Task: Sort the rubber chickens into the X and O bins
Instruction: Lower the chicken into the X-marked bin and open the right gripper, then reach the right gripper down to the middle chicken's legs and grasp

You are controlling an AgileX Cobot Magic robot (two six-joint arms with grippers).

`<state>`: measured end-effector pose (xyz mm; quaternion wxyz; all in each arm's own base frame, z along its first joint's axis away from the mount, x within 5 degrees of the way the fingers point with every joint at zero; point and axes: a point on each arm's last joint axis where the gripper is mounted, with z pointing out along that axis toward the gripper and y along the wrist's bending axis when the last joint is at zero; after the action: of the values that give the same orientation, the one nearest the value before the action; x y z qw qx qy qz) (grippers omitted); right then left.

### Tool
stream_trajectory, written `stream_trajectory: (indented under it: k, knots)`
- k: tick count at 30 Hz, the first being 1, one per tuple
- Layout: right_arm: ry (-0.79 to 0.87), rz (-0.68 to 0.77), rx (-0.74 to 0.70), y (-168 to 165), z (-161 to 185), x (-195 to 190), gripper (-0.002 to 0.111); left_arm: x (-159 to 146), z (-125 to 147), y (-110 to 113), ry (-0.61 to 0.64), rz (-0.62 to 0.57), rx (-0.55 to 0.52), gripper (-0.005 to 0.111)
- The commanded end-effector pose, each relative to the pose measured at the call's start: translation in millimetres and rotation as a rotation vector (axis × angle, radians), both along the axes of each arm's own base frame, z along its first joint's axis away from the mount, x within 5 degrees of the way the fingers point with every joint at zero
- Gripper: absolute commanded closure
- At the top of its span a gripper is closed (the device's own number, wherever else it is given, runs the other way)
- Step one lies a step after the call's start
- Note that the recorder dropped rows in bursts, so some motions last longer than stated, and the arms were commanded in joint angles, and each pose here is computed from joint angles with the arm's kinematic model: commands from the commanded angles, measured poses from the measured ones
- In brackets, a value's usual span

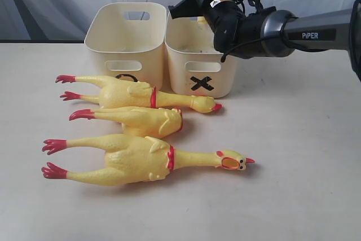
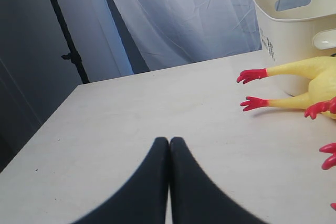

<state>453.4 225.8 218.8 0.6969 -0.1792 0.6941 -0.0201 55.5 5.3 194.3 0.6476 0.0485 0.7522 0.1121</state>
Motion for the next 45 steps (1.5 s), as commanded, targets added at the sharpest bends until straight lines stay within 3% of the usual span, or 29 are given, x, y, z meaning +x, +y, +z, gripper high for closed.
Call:
stream_trajectory:
  k: [1, 14, 22, 29, 32, 33, 38, 40, 42, 45]
  knots:
    - [-0.019, -0.014, 0.006, -3, 5, 1, 0.038, 0, -1, 0, -0.008, 0.004, -0.002, 0.107]
    - [-0.017, -0.012, 0.029, 1, 11, -2, 0.041, 0, -1, 0, -0.008, 0.004, -0.002, 0.107]
    - [0.130, 0.072, 0.091, 5, 36, -16, 0.043, 0, -1, 0, -0.008, 0.004, -0.002, 0.107]
    - [0.318, 0.256, 0.059, 11, 64, -42, 0.078, 0, -1, 0, -0.008, 0.004, -0.002, 0.107]
    - [0.453, 0.380, -0.046, 15, 65, -58, 0.107, 0, -1, 0, -0.008, 0.004, -0.002, 0.107]
    - [0.490, 0.408, -0.062, 15, 65, -63, 0.109, 0, -1, 0, -0.008, 0.004, -0.002, 0.107]
    - [0.662, 0.554, -0.177, 20, 54, -82, 0.109, 0, -1, 1, -0.006, 0.006, 0.017, 0.107]
    - [0.709, 0.681, -0.309, 25, 47, -95, 0.109, 0, -1, 1, -0.006, 0.006, 0.017, 0.107]
    - [0.699, 0.792, -0.426, 32, 44, -106, 0.109, 0, -1, 1, -0.006, 0.006, 0.017, 0.107]
    - [0.668, 0.854, -0.486, 43, 44, -115, 0.109, 0, -1, 1, -0.006, 0.006, 0.019, 0.107]
